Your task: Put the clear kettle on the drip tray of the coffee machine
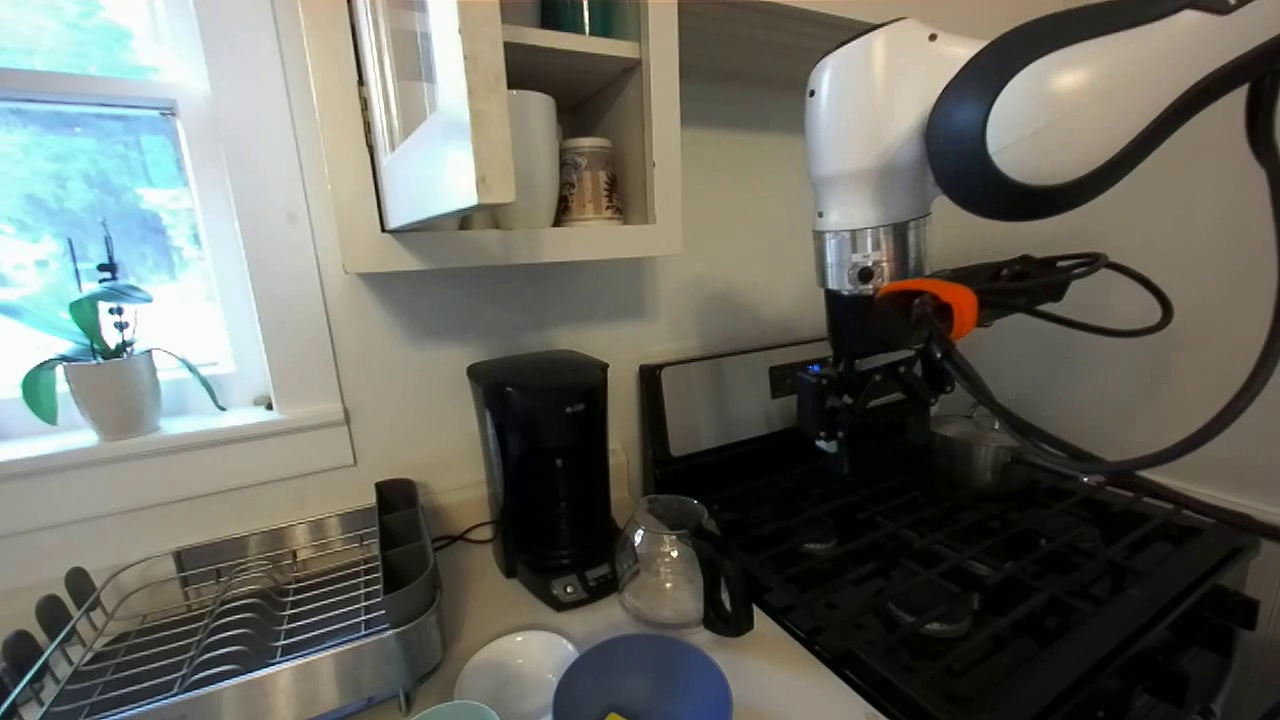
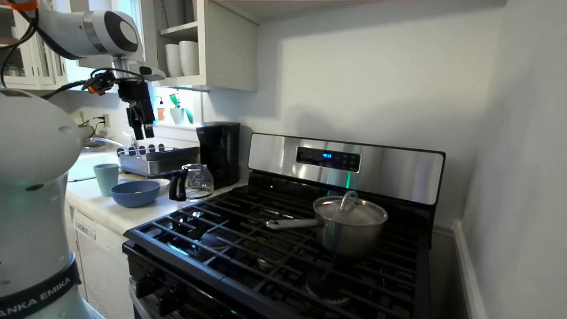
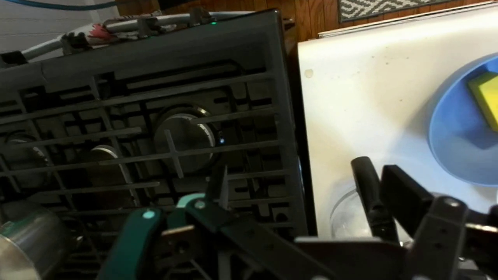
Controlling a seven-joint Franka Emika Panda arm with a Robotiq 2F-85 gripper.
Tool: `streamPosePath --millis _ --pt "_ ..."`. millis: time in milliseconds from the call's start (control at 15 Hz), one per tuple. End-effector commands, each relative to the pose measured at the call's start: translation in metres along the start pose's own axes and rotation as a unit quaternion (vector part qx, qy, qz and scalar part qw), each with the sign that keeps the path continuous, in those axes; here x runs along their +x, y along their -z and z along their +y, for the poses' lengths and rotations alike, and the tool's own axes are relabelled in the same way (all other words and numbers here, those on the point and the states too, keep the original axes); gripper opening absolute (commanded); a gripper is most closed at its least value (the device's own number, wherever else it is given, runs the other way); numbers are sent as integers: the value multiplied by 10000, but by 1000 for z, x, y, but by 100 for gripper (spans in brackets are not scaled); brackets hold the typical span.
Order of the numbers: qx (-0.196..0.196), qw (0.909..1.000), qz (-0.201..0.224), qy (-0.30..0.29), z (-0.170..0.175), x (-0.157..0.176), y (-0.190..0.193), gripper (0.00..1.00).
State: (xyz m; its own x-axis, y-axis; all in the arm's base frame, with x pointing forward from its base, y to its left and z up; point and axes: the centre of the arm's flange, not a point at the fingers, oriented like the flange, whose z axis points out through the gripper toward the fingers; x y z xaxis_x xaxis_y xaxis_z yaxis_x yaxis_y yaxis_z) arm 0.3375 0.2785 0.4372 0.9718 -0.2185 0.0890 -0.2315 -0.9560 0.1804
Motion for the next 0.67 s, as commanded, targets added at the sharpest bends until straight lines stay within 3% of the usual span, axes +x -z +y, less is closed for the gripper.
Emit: streamPosePath --millis 0,333,600 --pt "246 9990 -10 375 -43 31 -25 100" --pt "626 9936 157 932 -70 57 -69 100" --pt "627 9929 261 980 -83 72 -103 100"
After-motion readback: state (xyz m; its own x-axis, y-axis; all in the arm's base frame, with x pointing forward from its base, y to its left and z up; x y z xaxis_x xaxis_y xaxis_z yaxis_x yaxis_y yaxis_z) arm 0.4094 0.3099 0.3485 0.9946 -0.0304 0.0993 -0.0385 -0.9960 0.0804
